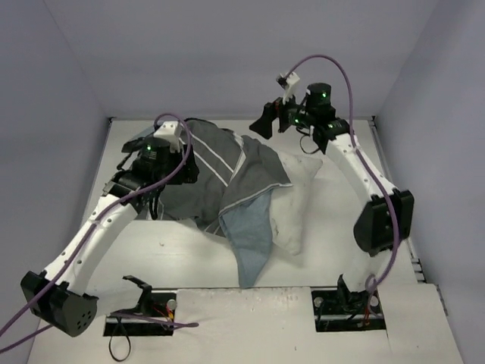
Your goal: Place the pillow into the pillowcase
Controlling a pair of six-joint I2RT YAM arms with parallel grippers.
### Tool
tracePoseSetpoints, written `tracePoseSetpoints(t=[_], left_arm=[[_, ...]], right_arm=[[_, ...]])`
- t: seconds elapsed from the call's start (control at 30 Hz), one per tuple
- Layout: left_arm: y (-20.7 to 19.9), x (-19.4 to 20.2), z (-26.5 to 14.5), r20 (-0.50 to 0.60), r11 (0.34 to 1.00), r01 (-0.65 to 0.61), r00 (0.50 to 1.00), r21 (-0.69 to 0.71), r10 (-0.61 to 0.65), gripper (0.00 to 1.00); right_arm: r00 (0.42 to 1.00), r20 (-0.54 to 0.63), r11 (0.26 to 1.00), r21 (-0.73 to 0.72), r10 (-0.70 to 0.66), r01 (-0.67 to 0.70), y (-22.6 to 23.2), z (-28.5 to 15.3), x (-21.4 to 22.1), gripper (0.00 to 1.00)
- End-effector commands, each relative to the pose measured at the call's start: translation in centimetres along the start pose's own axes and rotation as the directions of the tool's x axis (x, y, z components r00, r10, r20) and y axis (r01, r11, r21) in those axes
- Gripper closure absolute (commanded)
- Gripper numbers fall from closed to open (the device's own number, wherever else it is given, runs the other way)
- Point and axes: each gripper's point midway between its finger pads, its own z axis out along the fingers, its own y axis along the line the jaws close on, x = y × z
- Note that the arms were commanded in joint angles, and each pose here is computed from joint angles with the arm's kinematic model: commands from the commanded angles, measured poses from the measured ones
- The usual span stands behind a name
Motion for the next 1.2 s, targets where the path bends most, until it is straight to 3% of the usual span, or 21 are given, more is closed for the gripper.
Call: tracePoseSetpoints(t=[0.0,0.2,0.33,0.4,0.43,0.47,0.53,0.6,0.63,0.67,0.77,0.8,0.87,0.97,1.0,1.03,1.07,1.1,1.17], left_arm=[[1.1,6.0,2.2,-0.124,0.991,0.117,0.985,-0.059,-0.124,0.40],[2.2,9.4,4.1,-0.137,0.980,0.175,0.973,-0.094,-0.187,0.40],[2.5,11.4,6.4,-0.153,0.978,0.189,0.968,-0.095,-0.201,0.40],[2.8,12.2,8.2,-0.171,0.977,0.184,0.965,-0.109,-0.200,0.40],[2.6,12.4,8.7,-0.182,0.978,0.189,0.962,-0.094,-0.203,0.40],[2.4,12.2,9.7,-0.193,0.977,0.197,0.959,-0.083,-0.210,0.40],[1.5,10.4,10.8,-0.156,0.977,0.208,0.965,-0.042,-0.212,0.40],[0.0,6.3,12.1,-0.088,0.980,0.200,0.976,0.011,-0.198,0.40],[-0.6,4.4,12.3,-0.060,0.981,0.191,0.980,0.032,-0.188,0.40],[-2.1,0.1,12.5,0.006,0.980,0.185,0.983,0.079,-0.186,0.40],[-4.8,-6.7,11.5,0.124,0.971,0.166,0.974,0.173,-0.189,0.40],[-6.3,-11.1,9.8,0.232,0.960,0.149,0.951,0.238,-0.206,0.40],[-7.7,-15.3,6.7,0.355,0.939,0.128,0.903,0.318,-0.244,0.40],[-6.1,-15.8,3.1,0.407,0.949,0.159,0.874,0.274,-0.264,0.38],[-3.9,-13.7,3.4,0.387,0.964,0.202,0.886,0.175,-0.256,0.37],[-2.9,-13.5,1.1,0.413,0.965,0.215,0.873,0.151,-0.259,0.37],[-1.5,-11.5,0.7,0.384,0.968,0.234,0.889,0.091,-0.251,0.37],[0.2,-9.7,-0.9,0.391,0.966,0.255,0.886,0.040,-0.250,0.37],[1.8,-6.8,-2.4,0.357,0.968,0.250,0.906,-0.016,-0.228,0.36]], right_arm=[[0.997,-0.044,0.976,-0.208,0.056,-0.064,0.7,4.3,2.0,0.00],[0.975,-0.182,0.929,-0.324,0.126,-0.180,1.5,10.4,9.1,0.00],[0.952,-0.268,0.860,-0.440,0.150,-0.259,4.7,11.5,12.9,0.00],[0.962,-0.255,0.815,-0.533,0.102,-0.227,7.5,11.0,12.4,0.35],[0.969,-0.235,0.814,-0.546,0.076,-0.197,8.1,10.7,11.8,0.59],[0.979,-0.197,0.818,-0.556,0.044,-0.148,9.0,10.0,9.8,1.00],[0.989,-0.148,0.831,-0.551,-0.006,-0.077,10.0,9.2,7.5,1.00],[0.993,-0.019,0.859,-0.505,-0.115,0.089,10.5,7.5,1.9,1.00],[0.990,-0.011,0.870,-0.478,-0.141,0.119,10.8,6.5,0.5,1.00],[0.968,0.090,0.862,-0.441,-0.235,0.250,11.7,4.6,-3.5,1.00],[0.895,0.212,0.836,-0.325,-0.392,0.443,13.9,1.3,-9.3,1.00],[0.875,0.238,0.824,-0.301,-0.423,0.480,14.8,0.3,-10.9,1.00],[0.830,0.280,0.792,-0.264,-0.482,0.550,16.8,-1.1,-12.6,1.00],[0.832,0.249,0.783,-0.288,-0.496,0.552,18.3,-0.5,-10.7,1.00],[0.850,0.196,0.790,-0.313,-0.489,0.527,18.0,0.6,-8.1,1.00],[0.862,0.157,0.797,-0.331,-0.482,0.506,18.1,1.6,-6.2,1.00],[0.869,0.119,0.796,-0.358,-0.480,0.488,18.9,2.6,-4.1,0.94],[0.887,0.038,0.805,-0.404,-0.461,0.435,19.2,4.0,0.0,0.76],[0.893,-0.032,0.795,-0.470,-0.449,0.383,21.3,5.0,4.1,0.53]])
